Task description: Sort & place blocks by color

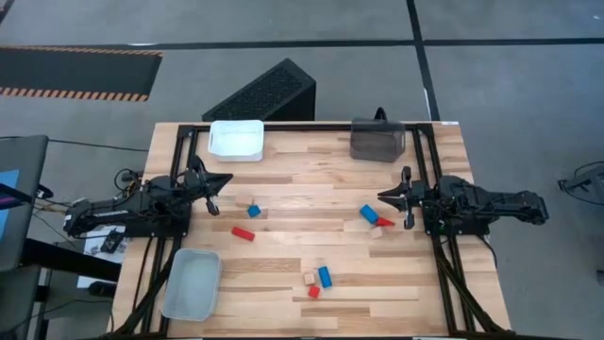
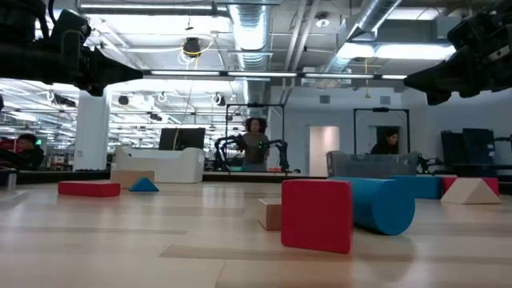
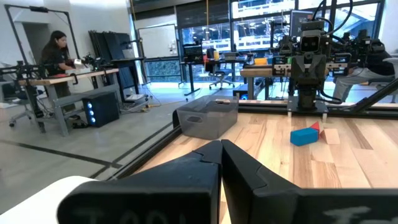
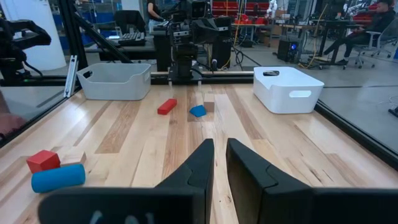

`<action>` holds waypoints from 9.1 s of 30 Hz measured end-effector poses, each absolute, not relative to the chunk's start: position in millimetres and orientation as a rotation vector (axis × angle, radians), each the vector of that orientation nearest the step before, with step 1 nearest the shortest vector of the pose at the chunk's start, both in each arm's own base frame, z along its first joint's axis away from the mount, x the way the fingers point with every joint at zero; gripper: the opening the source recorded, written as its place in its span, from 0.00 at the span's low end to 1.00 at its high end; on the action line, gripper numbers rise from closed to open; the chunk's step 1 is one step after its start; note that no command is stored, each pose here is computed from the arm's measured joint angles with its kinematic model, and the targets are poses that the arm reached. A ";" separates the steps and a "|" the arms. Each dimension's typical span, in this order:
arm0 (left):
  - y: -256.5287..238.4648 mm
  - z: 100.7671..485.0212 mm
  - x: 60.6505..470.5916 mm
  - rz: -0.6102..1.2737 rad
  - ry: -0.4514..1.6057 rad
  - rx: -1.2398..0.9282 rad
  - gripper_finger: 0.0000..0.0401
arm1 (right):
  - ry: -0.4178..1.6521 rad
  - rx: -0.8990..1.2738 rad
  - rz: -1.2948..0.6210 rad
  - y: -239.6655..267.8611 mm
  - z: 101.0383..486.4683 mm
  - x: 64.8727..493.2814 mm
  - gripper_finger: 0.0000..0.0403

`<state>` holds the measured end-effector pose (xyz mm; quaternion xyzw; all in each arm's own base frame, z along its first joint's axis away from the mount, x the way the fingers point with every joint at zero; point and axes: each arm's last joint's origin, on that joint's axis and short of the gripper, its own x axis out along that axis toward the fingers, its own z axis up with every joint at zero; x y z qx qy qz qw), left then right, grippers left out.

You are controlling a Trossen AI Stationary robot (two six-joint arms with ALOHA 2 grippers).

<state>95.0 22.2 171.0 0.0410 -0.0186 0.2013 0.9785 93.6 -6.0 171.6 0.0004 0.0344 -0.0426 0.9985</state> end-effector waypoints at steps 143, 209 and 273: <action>26.0 174.3 110.0 0.458 -0.070 -0.042 0.14 | 0.996 0.540 -0.570 28.6 149.4 187.8 0.63; 29.2 172.8 112.6 0.565 -0.046 -0.004 0.14 | 0.556 0.322 -0.533 -32.9 215.3 261.0 0.34; 32.2 171.0 110.9 0.687 0.021 0.133 0.14 | 0.413 0.322 -0.486 -197.7 191.4 525.0 0.47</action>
